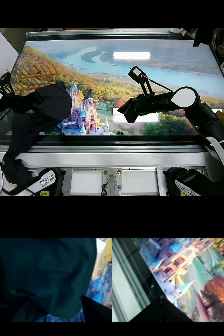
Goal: Fold the clothes and pants, and hang the long-sleeved shirts on hangers.
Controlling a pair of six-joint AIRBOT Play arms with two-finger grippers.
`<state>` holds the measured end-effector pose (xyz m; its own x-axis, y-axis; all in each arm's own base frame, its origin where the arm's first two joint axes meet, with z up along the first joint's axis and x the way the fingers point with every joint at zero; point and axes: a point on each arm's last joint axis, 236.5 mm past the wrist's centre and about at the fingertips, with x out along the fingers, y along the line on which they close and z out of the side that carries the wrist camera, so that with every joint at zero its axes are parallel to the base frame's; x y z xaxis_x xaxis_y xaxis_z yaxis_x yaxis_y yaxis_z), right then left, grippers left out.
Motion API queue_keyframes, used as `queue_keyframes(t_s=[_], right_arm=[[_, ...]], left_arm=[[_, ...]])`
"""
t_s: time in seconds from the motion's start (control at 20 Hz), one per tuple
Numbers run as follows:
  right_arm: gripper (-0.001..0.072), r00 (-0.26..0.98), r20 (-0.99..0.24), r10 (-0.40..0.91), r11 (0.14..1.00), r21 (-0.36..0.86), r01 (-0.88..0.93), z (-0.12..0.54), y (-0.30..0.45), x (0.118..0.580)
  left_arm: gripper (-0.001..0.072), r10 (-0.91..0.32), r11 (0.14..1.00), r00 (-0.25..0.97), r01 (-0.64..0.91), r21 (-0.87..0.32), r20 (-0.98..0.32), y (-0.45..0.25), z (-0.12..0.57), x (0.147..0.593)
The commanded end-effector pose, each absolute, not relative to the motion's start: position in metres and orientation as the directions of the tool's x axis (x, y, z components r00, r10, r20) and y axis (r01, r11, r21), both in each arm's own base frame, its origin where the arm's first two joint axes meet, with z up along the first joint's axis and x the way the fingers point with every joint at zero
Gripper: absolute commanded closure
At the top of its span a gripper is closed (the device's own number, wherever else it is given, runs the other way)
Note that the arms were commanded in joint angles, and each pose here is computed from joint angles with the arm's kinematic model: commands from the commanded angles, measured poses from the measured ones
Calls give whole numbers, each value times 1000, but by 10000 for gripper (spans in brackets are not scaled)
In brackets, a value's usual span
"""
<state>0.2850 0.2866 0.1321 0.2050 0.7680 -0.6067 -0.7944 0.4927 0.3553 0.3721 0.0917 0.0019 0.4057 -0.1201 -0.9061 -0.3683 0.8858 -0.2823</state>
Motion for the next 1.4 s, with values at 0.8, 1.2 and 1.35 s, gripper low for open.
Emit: queue_keyframes(t_s=[0.8, 1.2, 1.35], right_arm=[[697, 450, -497, 742, 639, 320, -700, 174, 250, 342], [697, 792, -532, 300, 951, 235, -202, 194, 53, 396], [697, 801, -549, 240, 966, 213, -143, 194, 26, 390]], left_arm=[[697, -539, 842, 457, 259, -474, -708, -189, 109, 436], [513, -766, 629, 407, 635, -448, -498, -431, 161, 422], [121, -738, 658, 383, 592, -465, -556, -407, 152, 445]])
